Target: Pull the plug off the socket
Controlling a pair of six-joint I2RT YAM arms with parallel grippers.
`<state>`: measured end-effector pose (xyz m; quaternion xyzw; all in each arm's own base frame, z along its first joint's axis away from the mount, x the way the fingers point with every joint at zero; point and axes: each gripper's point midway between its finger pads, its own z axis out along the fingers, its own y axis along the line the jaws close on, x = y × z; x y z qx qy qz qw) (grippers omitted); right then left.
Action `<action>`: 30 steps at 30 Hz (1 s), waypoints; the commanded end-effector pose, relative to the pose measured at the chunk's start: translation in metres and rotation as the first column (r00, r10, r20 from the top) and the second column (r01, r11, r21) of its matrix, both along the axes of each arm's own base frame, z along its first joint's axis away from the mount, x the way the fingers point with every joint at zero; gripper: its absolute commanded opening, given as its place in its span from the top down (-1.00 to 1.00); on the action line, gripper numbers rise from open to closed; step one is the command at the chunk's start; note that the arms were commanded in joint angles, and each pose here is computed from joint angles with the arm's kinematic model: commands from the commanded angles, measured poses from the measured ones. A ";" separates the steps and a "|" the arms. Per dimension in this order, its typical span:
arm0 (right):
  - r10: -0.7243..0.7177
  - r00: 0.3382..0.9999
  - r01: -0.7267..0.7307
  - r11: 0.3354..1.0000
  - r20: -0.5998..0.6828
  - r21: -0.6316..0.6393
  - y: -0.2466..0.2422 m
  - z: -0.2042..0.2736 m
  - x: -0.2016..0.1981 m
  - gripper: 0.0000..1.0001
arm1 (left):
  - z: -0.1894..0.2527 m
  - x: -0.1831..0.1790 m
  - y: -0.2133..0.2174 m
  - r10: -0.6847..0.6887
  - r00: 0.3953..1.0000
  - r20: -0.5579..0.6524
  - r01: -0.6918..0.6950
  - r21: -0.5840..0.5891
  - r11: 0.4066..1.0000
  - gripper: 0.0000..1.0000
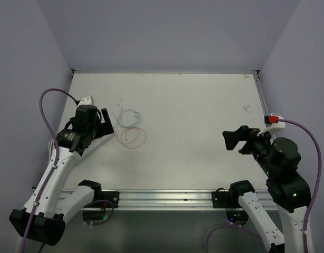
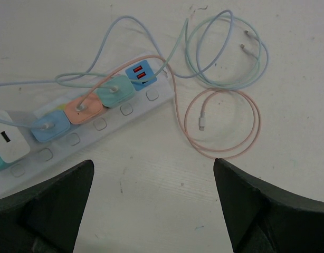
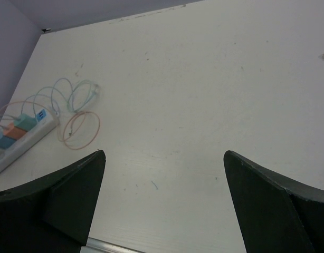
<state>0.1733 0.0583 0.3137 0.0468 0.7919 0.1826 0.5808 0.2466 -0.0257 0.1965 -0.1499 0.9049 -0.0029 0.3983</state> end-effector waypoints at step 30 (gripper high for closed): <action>0.162 0.968 -0.146 0.984 -0.189 0.099 0.044 -0.043 0.023 -0.98 | -0.038 0.096 -0.029 -0.322 0.936 -0.143 0.344 0.172 0.923 -0.99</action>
